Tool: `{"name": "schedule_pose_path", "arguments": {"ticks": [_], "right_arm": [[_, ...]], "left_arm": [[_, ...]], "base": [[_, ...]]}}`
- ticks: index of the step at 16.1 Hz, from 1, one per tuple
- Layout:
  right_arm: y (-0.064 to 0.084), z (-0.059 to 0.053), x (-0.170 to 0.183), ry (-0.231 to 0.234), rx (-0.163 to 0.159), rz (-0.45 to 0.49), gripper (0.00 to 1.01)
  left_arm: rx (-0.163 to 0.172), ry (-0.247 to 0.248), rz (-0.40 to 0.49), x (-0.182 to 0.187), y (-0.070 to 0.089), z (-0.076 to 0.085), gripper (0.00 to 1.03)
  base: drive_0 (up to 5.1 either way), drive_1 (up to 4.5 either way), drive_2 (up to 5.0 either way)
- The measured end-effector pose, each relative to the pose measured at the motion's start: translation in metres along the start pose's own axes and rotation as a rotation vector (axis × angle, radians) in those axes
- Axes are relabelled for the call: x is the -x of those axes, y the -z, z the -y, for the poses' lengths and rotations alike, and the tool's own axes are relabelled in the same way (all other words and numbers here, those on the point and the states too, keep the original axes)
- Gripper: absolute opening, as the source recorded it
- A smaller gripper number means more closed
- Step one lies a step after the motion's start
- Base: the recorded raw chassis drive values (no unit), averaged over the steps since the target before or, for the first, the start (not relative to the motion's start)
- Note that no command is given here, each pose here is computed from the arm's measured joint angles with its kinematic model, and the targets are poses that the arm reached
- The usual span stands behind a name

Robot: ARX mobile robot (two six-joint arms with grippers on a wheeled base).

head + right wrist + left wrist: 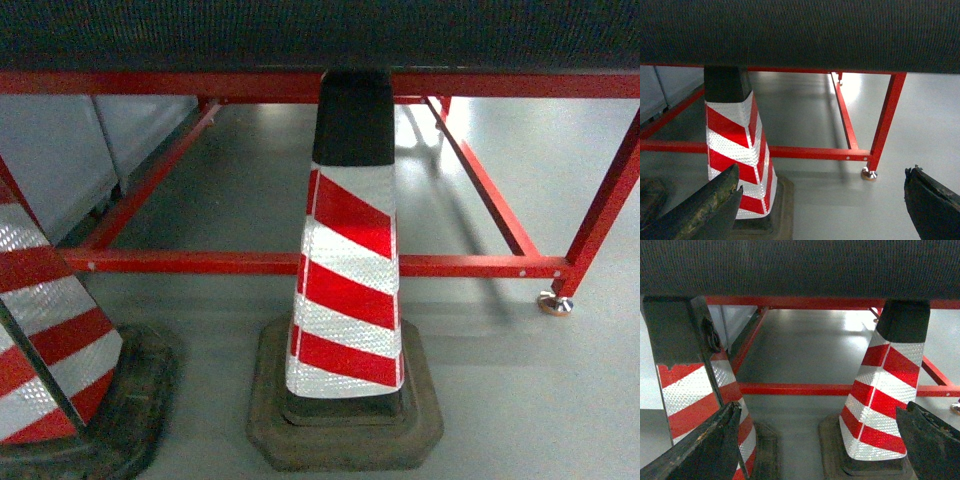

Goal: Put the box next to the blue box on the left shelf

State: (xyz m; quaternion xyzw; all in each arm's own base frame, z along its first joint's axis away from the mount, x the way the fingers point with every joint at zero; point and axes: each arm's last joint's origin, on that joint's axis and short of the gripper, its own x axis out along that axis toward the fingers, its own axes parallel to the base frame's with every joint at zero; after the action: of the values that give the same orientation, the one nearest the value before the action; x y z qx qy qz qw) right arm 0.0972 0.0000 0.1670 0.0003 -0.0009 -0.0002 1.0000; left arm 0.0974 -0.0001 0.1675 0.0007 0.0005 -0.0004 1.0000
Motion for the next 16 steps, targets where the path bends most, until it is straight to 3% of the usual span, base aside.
{"name": "schedule_pose_path", "arguments": {"ticks": [16], "right_arm": [[0.0000, 0.0000, 0.0000, -0.001, 0.001, 0.000, 0.98]], "left_arm": [[0.002, -0.002, 0.000, 0.0000, 0.0000, 0.0000, 0.98]], "base": [[0.0, 0.00, 0.0]]}}
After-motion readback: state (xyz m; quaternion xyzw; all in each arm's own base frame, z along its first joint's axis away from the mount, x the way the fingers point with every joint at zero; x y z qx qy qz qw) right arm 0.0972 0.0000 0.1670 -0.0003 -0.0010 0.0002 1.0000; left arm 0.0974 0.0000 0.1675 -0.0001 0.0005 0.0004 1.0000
